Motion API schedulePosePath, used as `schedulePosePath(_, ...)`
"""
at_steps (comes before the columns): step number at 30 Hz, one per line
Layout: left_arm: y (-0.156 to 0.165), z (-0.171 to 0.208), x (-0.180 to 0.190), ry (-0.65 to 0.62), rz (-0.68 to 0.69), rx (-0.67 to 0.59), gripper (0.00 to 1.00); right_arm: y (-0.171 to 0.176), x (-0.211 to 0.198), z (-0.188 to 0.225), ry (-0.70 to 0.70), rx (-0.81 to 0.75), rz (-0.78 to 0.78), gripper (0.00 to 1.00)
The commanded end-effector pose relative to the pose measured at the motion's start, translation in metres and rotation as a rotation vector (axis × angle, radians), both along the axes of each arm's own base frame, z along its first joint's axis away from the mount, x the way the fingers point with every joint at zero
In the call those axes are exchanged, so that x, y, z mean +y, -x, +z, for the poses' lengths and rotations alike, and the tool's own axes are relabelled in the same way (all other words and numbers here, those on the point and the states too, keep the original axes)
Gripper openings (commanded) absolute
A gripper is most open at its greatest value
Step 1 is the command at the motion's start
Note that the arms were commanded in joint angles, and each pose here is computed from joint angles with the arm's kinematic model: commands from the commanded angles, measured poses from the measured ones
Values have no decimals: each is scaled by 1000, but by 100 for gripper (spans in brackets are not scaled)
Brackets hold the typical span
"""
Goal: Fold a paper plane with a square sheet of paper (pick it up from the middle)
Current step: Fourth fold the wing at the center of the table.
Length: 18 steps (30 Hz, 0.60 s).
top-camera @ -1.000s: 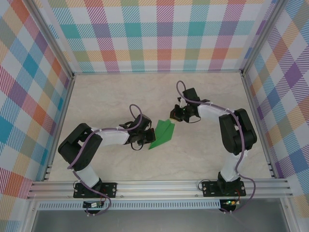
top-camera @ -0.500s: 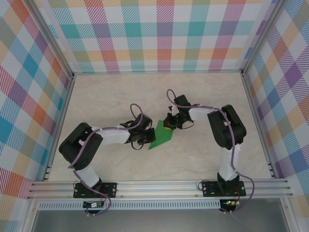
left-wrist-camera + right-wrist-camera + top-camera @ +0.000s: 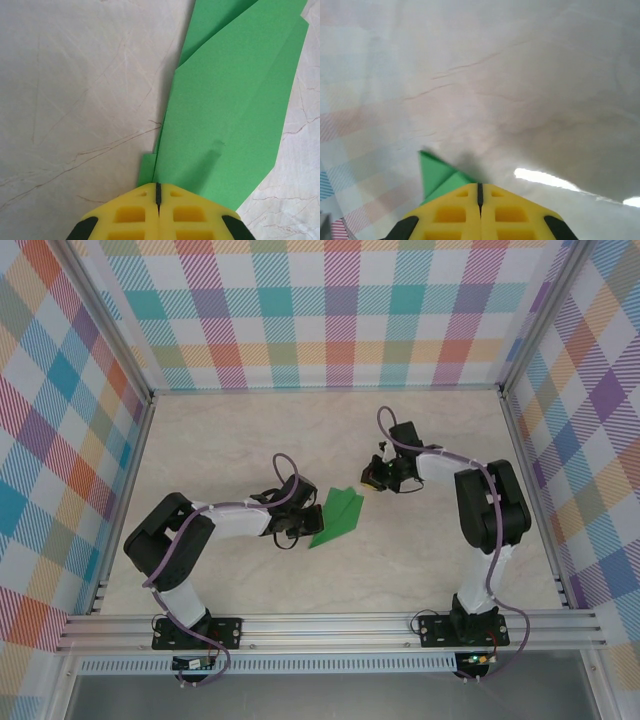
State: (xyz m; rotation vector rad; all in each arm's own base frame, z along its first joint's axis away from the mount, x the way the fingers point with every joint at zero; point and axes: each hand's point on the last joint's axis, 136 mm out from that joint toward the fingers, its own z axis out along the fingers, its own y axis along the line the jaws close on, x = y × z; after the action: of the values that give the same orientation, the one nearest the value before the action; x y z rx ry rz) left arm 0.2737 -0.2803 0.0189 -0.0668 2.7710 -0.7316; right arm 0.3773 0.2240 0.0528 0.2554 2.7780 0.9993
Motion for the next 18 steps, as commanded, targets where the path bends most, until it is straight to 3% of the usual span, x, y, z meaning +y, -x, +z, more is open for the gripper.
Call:
schedulePosePath(1, 28, -34, 22, -147, -52, 96, 0, 28, 29, 15, -35, -6, 87, 5)
schedulePosePath(8, 24, -28, 19, -130, -60, 70, 0, 73, 74, -2, -119, 102, 175, 5)
schedulePosePath(18, 14, -9, 7, -83, -62, 33, 0, 90, 68, -51, -62, 213, 150, 5)
